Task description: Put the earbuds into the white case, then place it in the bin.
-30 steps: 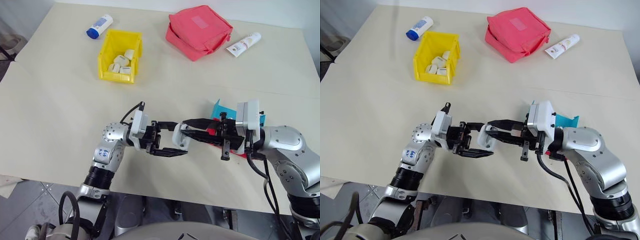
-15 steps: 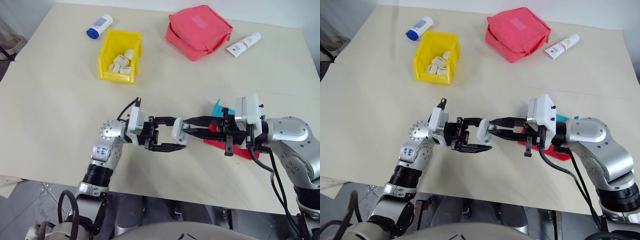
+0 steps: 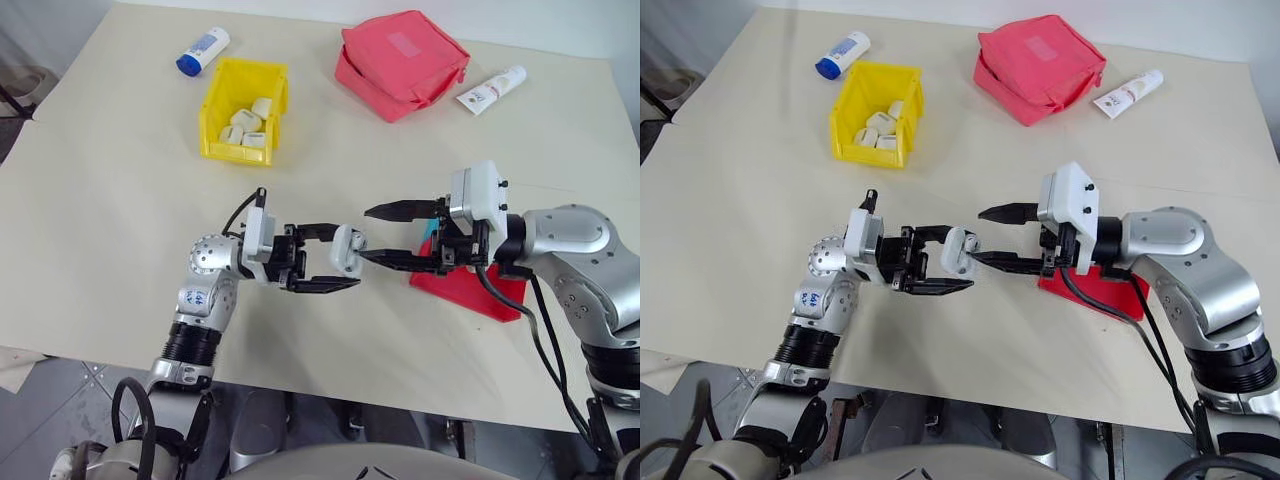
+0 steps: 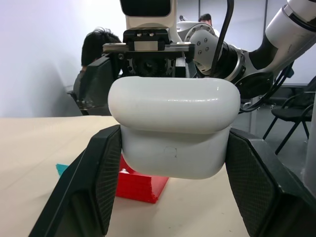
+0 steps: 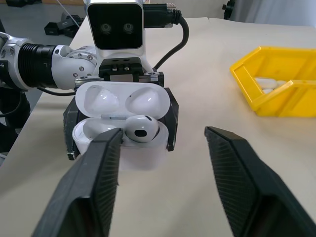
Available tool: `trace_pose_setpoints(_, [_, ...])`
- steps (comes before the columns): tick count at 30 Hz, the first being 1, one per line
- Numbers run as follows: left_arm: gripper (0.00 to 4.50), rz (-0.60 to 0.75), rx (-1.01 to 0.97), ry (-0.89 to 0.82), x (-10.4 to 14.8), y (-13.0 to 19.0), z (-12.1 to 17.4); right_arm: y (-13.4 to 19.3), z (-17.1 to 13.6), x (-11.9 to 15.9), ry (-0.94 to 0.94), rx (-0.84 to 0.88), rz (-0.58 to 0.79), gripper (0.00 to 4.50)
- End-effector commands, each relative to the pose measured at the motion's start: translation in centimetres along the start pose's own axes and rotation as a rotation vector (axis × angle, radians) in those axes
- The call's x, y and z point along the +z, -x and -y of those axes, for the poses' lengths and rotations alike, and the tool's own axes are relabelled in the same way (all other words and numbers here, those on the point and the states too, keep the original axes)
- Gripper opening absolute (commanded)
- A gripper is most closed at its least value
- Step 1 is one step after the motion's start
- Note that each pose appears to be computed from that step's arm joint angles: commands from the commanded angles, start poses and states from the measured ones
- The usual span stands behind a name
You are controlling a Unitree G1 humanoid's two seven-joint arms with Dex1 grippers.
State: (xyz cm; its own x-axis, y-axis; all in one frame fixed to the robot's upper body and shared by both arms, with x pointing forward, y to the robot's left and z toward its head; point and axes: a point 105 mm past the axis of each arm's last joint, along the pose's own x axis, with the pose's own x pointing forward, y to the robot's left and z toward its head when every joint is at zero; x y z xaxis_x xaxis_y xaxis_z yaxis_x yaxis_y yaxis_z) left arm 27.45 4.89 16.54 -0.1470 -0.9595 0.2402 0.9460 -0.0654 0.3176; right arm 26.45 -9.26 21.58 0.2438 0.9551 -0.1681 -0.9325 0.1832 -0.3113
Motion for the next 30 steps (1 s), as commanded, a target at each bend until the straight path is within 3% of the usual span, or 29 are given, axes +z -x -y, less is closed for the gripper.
trace_pose_setpoints(1, [2.79, 0.027, -0.036, -0.059, 1.2, -0.4, 0.0, 0.7, 0.6, 0.6, 0.033, -0.034, -0.023, 2.72])
trace_pose_setpoints(13, [2.79, 0.008, 0.005, -0.045, 0.3, 0.4, -0.9, 3.3, 1.9, 0.7, 0.062, -0.123, -0.120, 2.72])
trace_pose_setpoints(18, [2.79, 0.006, 0.038, -0.059, 0.5, 0.8, -1.5, 7.6, 3.9, -2.0, 0.013, -0.309, -0.295, 2.72])
trace_pose_setpoints(22, [2.79, 0.010, 0.057, -0.066, 0.6, 0.9, -1.8, 12.0, 3.6, -5.1, -0.071, -0.427, -0.440, 2.72])
trace_pose_setpoints(30, [2.79, 0.020, 0.053, -0.071, 0.7, 0.6, -2.2, 17.4, 1.6, -6.9, -0.143, -0.557, -0.510, 2.72])
